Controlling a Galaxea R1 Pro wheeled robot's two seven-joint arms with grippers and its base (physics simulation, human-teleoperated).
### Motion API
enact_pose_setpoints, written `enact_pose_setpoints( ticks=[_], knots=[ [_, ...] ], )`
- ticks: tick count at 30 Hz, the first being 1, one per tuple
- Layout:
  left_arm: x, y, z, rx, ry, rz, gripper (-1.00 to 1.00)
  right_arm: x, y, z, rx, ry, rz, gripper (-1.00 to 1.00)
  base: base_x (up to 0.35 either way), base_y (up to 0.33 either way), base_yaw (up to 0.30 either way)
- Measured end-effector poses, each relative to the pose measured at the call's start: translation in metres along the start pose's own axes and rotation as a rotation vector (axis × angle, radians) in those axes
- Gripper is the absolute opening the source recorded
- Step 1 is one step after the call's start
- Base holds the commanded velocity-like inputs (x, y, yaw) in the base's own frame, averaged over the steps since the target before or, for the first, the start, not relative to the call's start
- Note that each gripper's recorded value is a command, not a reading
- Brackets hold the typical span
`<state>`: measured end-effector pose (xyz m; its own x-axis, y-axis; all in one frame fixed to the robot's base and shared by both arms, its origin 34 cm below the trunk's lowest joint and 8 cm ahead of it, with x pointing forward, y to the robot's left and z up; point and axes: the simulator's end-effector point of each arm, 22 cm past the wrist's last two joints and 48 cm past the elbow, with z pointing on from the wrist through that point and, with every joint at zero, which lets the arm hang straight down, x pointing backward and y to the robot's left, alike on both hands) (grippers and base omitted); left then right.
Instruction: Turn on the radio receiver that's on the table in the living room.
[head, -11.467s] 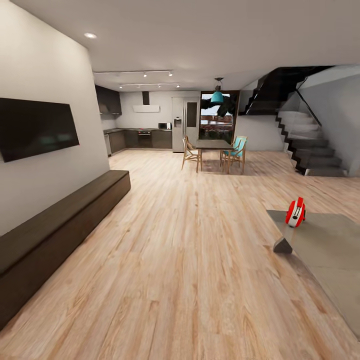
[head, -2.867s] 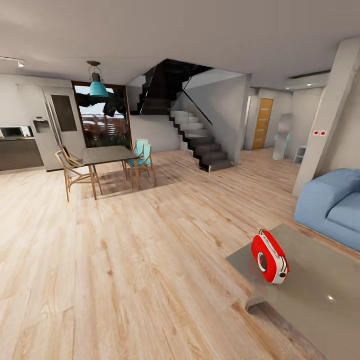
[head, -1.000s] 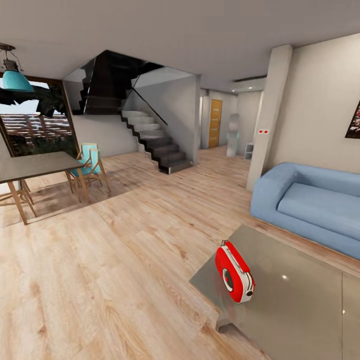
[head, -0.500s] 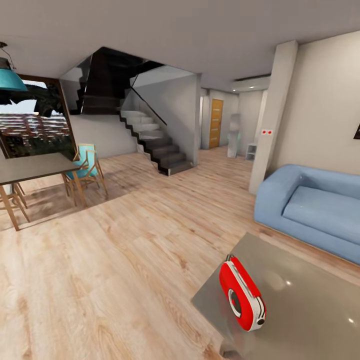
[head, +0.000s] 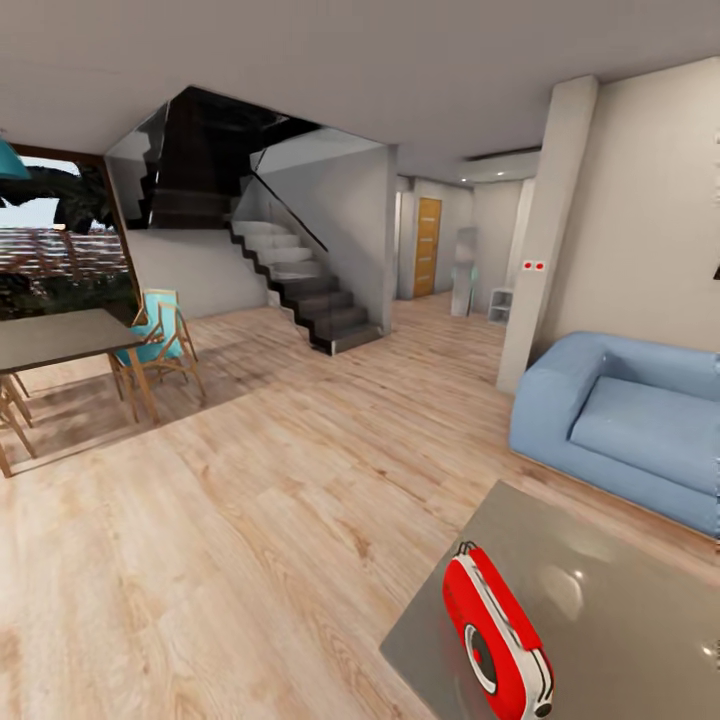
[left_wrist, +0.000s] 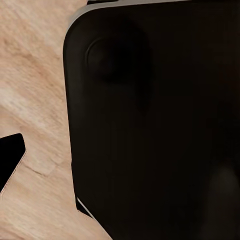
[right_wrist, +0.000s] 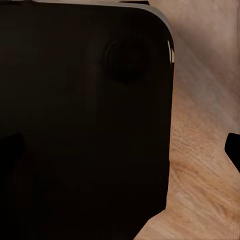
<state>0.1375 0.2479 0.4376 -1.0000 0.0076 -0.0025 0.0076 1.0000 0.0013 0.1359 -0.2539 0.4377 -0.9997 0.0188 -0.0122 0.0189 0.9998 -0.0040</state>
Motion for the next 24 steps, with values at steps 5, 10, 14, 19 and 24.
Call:
enact_pose_setpoints(
  ticks=[5,10,14,19,24],
  knots=[
    [0.0001,0.0,0.0,0.0,0.0,0.0,1.0,-0.0001,0.0001,0.0,0.0,0.0,-0.001,1.0,0.042,0.0,-0.252],
    [0.0001,0.0,0.0,0.0,0.0,0.0,1.0,-0.0005,0.0001,0.0,0.0,-0.001,-0.001,1.0,0.007,0.0,-0.276],
    [-0.0001,0.0,0.0,0.0,0.0,0.0,1.0,-0.0003,0.0001,0.0,0.0,-0.001,-0.001,1.0,0.001,0.0,-0.28],
    [-0.0001,-0.0006,0.0,0.001,0.0,0.0,1.0,-0.0002,0.0001,0.0,0.0,0.0,-0.001,1.0,0.0,0.0,-0.28],
    [0.0,-0.0011,0.0,0.001,0.0,0.0,1.0,-0.0003,0.0001,0.0,0.0,0.0,0.0,1.0,0.0,0.0,-0.281]
  ],
)
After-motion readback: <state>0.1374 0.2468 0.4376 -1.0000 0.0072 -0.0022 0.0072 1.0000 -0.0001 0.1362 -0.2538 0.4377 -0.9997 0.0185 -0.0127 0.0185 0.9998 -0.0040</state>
